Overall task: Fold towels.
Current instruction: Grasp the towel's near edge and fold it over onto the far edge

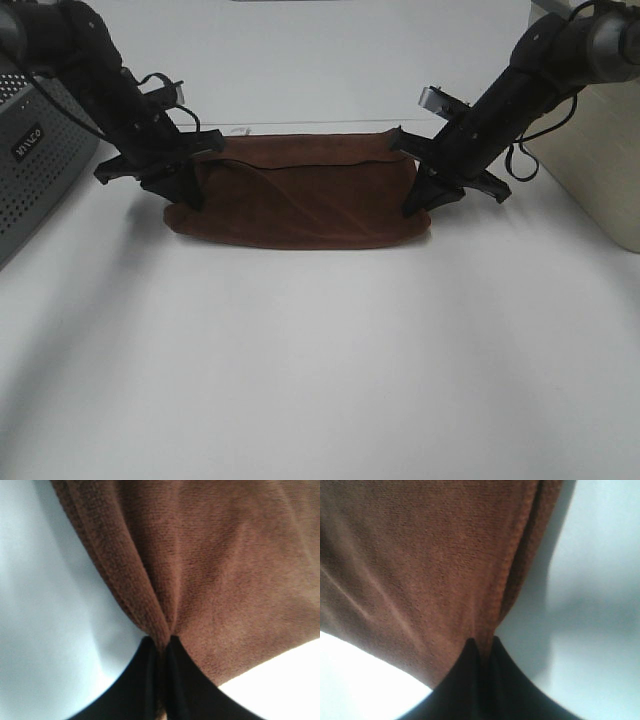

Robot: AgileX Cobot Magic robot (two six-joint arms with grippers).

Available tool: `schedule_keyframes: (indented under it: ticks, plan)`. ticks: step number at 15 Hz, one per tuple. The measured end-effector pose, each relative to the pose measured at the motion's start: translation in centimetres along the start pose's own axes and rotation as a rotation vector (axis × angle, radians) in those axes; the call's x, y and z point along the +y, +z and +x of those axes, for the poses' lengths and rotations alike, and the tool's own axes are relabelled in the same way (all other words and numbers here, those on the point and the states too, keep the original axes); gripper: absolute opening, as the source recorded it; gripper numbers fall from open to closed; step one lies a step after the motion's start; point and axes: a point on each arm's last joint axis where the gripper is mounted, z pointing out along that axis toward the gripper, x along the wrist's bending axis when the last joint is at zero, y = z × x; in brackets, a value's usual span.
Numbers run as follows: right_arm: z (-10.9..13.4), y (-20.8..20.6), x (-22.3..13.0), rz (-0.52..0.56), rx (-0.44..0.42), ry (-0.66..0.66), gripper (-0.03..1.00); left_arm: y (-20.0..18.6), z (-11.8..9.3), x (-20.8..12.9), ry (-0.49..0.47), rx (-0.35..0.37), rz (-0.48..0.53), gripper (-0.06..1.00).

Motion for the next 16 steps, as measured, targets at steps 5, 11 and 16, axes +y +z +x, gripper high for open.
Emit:
schedule_keyframes:
  ticks: [5,11,16]
  plan:
    - [0.6,-1.9,-4.4,0.031,-0.015,0.032,0.0,-1.7,-1.0,-2.3,0.043,0.019,0.111,0.03]
    - [0.7,-0.4,-10.9,0.121,-0.06,0.06,0.0,-1.5,-0.4,-10.6,-0.003,0.083,0.136,0.03]
    - [0.5,-0.5,-12.0,0.131,-0.063,0.048,0.0,-2.0,0.0,-12.5,-0.017,0.102,0.067,0.03]
